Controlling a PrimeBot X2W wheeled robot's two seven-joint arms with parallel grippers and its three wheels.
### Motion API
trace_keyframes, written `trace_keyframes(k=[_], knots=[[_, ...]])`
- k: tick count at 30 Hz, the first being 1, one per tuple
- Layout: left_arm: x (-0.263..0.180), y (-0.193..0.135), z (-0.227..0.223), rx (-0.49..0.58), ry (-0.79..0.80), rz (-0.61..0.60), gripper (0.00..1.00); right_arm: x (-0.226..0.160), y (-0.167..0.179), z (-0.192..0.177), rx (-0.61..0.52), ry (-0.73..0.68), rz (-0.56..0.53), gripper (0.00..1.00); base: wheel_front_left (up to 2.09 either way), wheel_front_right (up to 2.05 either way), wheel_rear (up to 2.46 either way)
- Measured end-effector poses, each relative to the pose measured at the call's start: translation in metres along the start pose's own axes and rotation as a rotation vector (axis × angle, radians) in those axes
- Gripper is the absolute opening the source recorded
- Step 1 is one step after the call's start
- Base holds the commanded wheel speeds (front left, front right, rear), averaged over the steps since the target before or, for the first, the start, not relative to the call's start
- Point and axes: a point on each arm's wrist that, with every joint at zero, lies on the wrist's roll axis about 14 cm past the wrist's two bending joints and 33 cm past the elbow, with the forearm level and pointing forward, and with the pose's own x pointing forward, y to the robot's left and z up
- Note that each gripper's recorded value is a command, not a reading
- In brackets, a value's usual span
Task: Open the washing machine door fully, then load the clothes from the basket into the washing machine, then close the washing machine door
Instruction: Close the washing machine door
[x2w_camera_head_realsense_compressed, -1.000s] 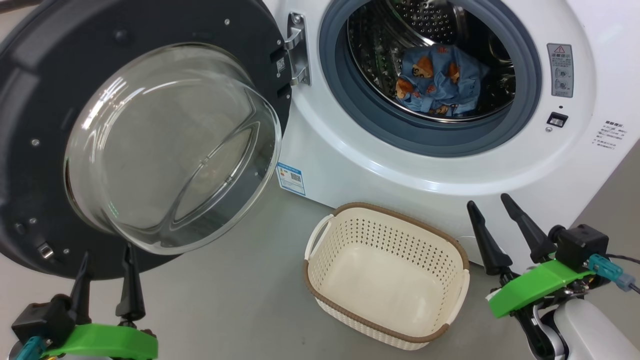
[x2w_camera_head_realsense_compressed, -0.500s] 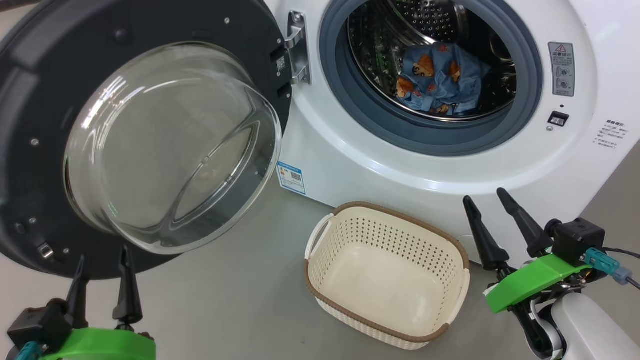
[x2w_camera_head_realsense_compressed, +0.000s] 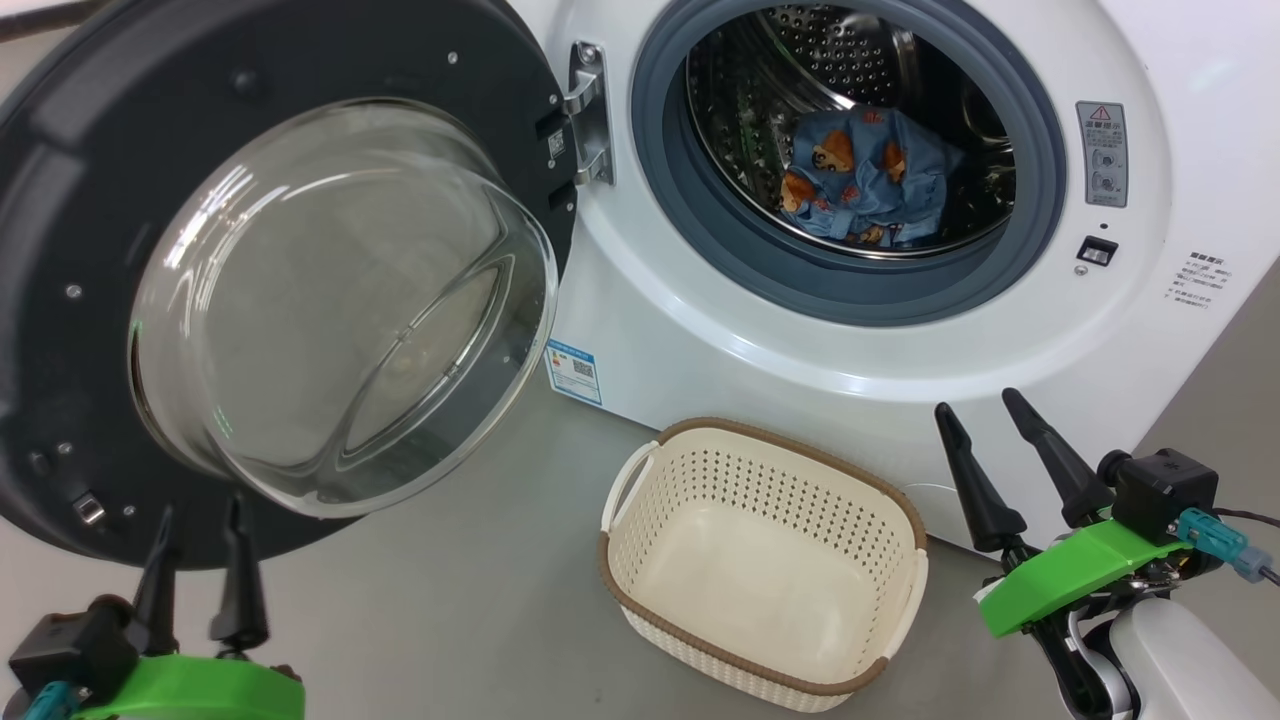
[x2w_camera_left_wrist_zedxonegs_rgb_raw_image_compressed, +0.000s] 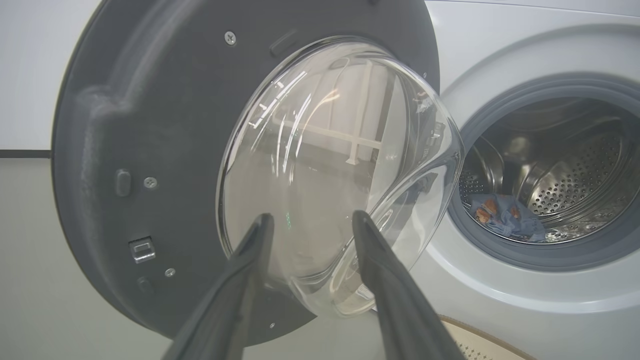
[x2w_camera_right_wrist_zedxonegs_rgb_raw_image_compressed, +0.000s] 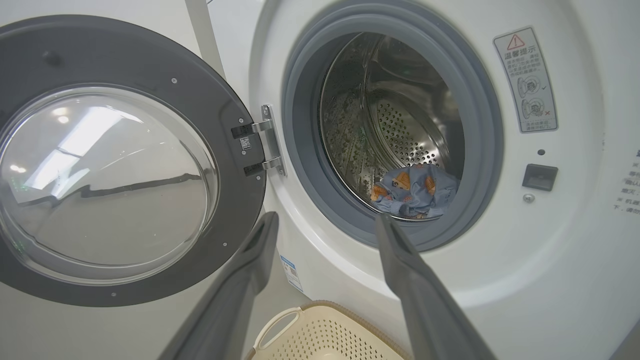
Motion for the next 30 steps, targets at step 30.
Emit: trace_keyframes(k=[30], knots=[[0.033,0.056,0.213,-0.494,-0.556,-0.035,0.0,-0.028,-0.025,0.003,-0.005,-0.008,-0.09,1.0,0.0,0.0,0.0]])
